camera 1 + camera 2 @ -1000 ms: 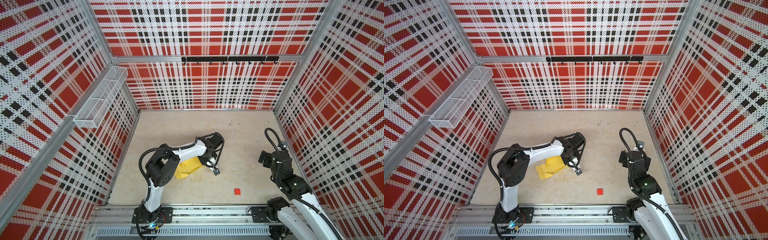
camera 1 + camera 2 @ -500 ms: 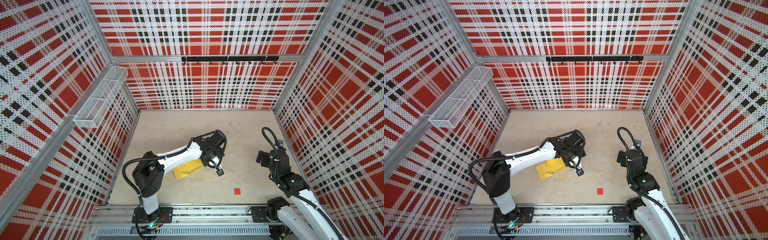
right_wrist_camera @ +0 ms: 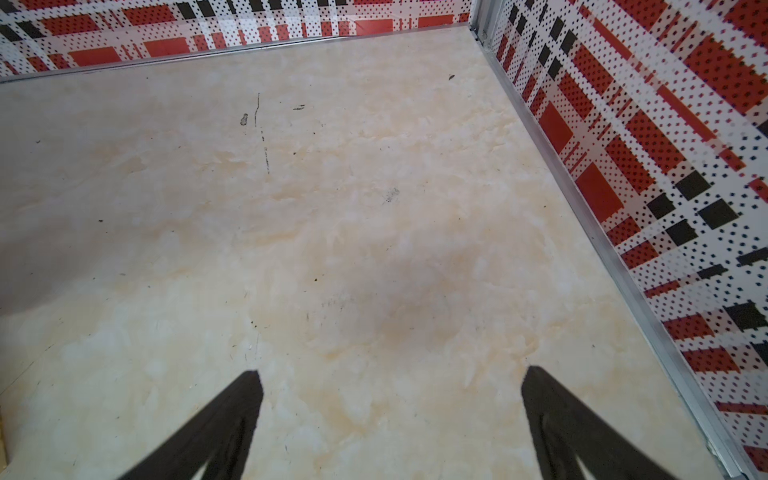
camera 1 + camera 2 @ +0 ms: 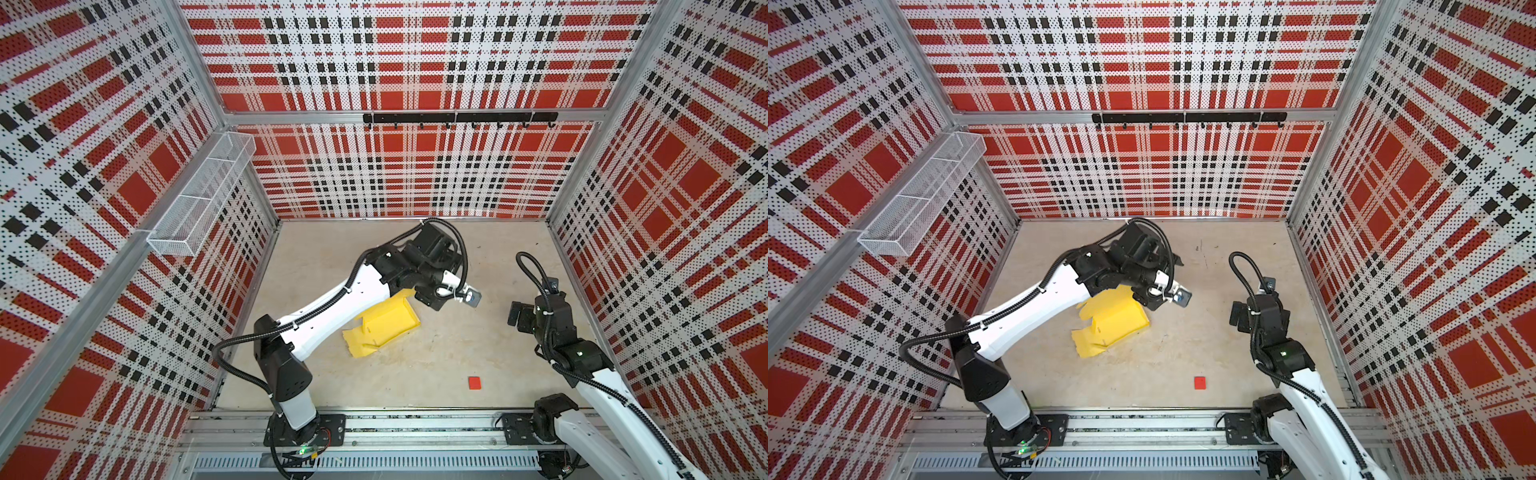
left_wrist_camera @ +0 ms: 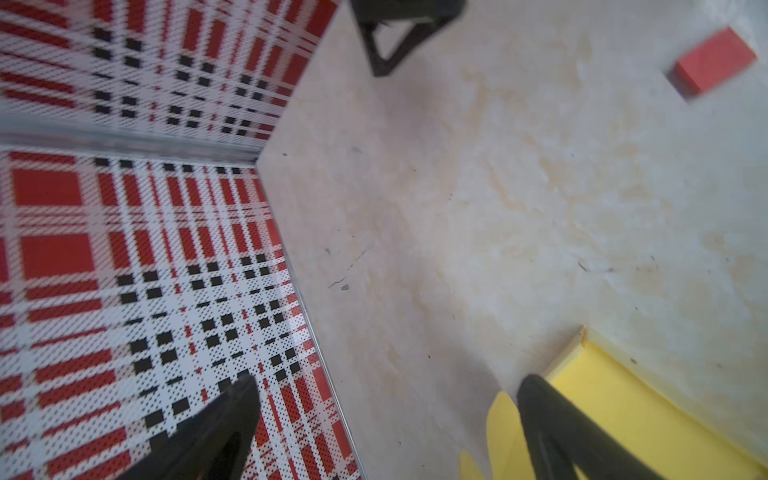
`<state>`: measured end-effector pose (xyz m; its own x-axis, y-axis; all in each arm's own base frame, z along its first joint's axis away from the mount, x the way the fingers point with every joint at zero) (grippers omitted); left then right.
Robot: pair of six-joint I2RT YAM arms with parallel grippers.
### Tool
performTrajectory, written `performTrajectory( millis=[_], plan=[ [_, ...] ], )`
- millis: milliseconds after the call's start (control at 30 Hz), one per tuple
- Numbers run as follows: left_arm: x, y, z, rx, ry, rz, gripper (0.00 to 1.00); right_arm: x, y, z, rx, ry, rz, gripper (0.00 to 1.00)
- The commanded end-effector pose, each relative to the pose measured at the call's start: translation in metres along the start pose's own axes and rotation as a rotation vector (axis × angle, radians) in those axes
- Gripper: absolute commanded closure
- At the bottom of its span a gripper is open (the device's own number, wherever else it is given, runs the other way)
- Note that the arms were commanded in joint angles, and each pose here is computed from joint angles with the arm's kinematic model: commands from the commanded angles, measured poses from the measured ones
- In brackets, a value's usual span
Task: Fold the paper box
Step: 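Set the yellow box down on the table and open the left gripper, lifting away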
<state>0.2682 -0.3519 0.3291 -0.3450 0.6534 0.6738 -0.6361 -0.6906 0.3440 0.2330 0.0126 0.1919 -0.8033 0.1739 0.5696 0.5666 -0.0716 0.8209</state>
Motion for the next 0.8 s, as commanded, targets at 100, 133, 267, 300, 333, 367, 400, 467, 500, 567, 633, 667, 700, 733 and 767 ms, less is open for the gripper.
performTrajectory(
  millis=[100,133,267,300,333,367,400,467,500,567,633,667,700,733,767],
  plan=[
    [0.044,0.000,0.034,0.445,0.089,-0.121,0.00,0.000,0.019,0.015,0.015,0.083,0.006,0.00],
    [0.049,-0.004,0.040,0.489,0.119,-0.116,0.00,0.000,0.020,0.018,0.018,0.100,0.007,0.00],
    [0.063,-0.030,0.052,0.699,0.192,-0.094,0.00,0.001,0.027,0.026,0.031,0.135,-0.002,0.00],
    [0.068,-0.037,0.053,0.734,0.210,-0.094,0.00,0.002,0.028,0.030,0.027,0.146,-0.001,0.00],
    [0.071,-0.045,0.054,0.762,0.229,-0.087,0.00,0.002,0.029,0.033,0.025,0.161,0.001,0.00],
    [0.076,-0.054,0.055,0.796,0.248,-0.074,0.00,0.003,0.029,0.040,0.032,0.186,0.003,0.00],
    [0.080,-0.063,0.055,0.834,0.265,-0.062,0.00,0.003,0.030,0.046,0.043,0.204,0.004,0.00],
    [0.088,-0.084,0.055,0.922,0.289,-0.059,0.00,0.002,0.029,0.061,0.081,0.228,0.004,0.00],
    [0.090,-0.095,0.054,0.966,0.303,-0.066,0.00,0.001,0.030,0.068,0.093,0.237,0.000,0.00],
    [0.095,-0.112,0.052,1.036,0.322,-0.073,0.00,-0.001,0.028,0.082,0.104,0.266,0.008,0.02],
    [0.104,-0.126,0.048,1.082,0.344,-0.069,0.00,-0.001,0.028,0.099,0.109,0.303,0.011,0.05],
    [0.107,-0.133,0.045,1.104,0.350,-0.066,0.00,0.000,0.029,0.107,0.121,0.317,0.003,0.05],
    [0.111,-0.141,0.041,1.138,0.359,-0.062,0.00,0.001,0.028,0.118,0.141,0.334,-0.007,0.05],
    [0.113,-0.149,0.038,1.174,0.367,-0.060,0.00,0.000,0.026,0.125,0.154,0.340,-0.011,0.05],
    [0.115,-0.158,0.035,1.205,0.379,-0.063,0.00,-0.001,0.026,0.133,0.163,0.349,-0.018,0.06]
  ],
)
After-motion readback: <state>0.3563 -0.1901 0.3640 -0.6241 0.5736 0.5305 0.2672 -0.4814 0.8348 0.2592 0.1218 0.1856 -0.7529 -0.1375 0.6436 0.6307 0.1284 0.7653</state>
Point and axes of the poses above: each gripper's point midway between its finger pads, its own x axis back along the fingers, its own z axis along the line the jaws close on, y = z × x, the point moved 4 cm from there along x, back along the fingers, and after that the axes turned 2 degrees about x, right-handed, at the moved point
